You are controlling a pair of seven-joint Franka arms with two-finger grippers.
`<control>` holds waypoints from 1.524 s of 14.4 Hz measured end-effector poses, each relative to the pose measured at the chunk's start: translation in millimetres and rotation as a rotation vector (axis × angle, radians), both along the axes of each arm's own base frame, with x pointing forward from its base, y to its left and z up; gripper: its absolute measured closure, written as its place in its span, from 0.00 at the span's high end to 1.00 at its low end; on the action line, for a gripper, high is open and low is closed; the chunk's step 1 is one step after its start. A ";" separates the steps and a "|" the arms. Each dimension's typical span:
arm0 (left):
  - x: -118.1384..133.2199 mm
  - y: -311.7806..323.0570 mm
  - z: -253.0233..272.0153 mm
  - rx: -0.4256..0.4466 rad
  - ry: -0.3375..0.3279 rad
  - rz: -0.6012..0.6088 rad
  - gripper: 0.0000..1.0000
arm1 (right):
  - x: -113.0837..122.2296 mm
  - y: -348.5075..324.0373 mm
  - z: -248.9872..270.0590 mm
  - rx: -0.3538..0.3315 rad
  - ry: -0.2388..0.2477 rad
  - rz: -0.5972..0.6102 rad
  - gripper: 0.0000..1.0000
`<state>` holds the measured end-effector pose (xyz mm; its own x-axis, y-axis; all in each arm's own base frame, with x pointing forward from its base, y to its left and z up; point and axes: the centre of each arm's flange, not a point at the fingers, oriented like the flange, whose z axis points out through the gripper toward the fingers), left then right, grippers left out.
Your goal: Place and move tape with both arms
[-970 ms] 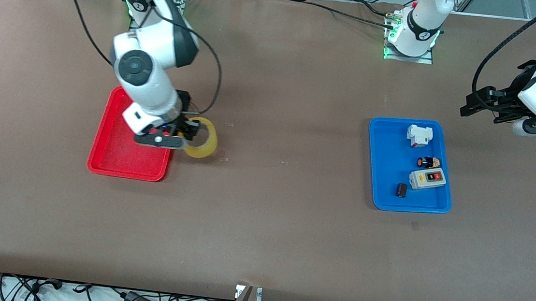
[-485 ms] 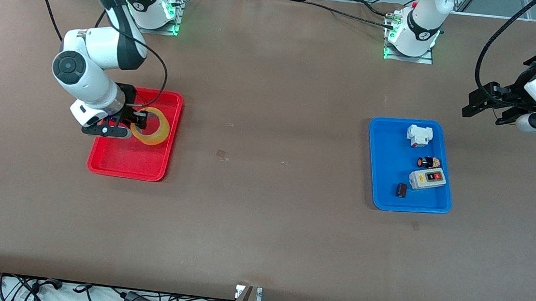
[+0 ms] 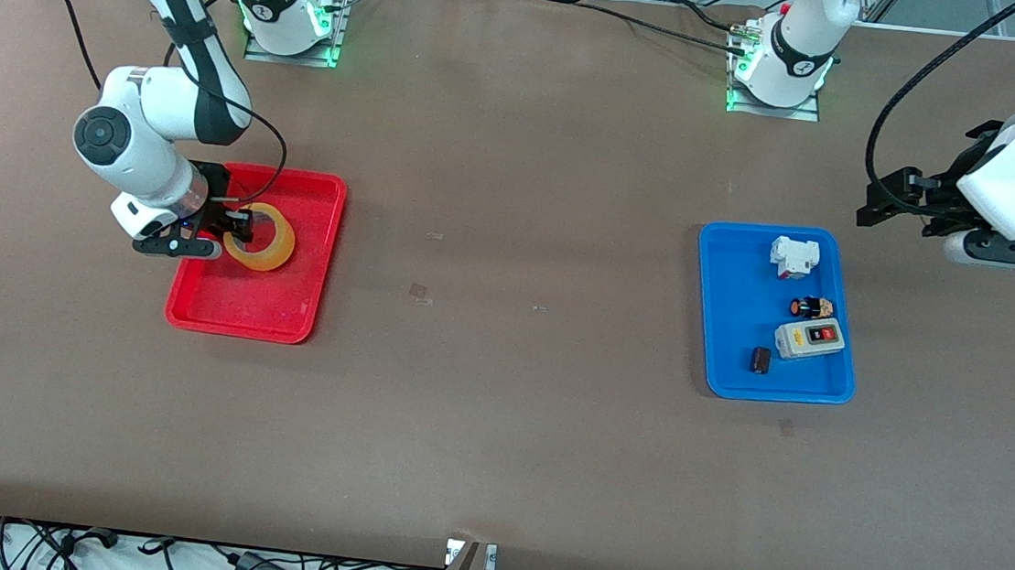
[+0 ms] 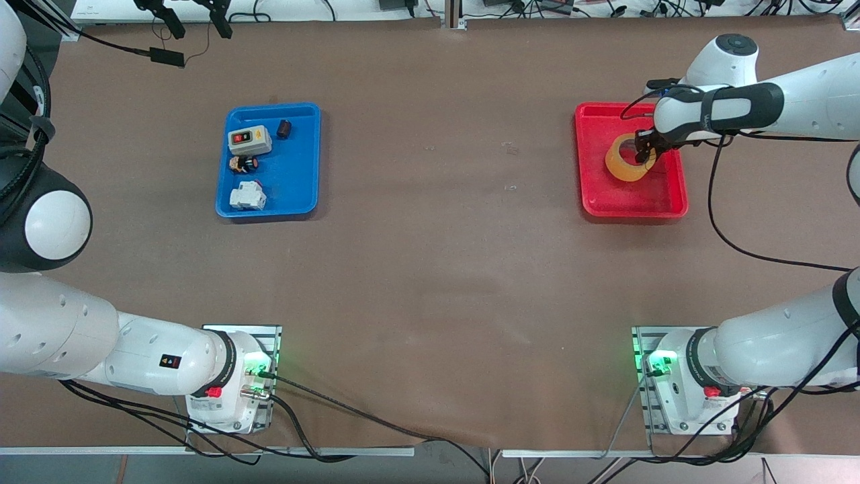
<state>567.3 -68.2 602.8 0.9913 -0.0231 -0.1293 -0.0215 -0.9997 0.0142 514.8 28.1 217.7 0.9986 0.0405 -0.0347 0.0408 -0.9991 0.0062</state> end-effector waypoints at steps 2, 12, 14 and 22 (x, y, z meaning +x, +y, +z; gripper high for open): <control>-0.1 -0.3 -0.1 0.000 0.001 0.000 1.00 | 0.6 0.7 -12.7 0.002 -0.009 0.001 0.19; -17.4 15.0 7.4 0.018 -0.012 0.017 1.00 | 31.8 -18.7 49.5 0.005 -0.152 -0.037 0.99; -17.4 19.6 8.1 0.017 -0.016 0.025 1.00 | 40.8 -19.0 90.7 0.002 -0.171 -0.038 0.99; -15.9 19.6 6.7 0.016 -0.025 0.025 1.00 | 74.9 -26.3 301.8 -0.015 -0.042 -0.101 0.99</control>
<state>551.3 -48.6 609.5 0.9945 0.0040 -0.1051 0.0038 -1.0000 -0.0022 589.8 1.9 519.5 0.9982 -0.0602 0.0072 -0.0604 -0.9980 0.0204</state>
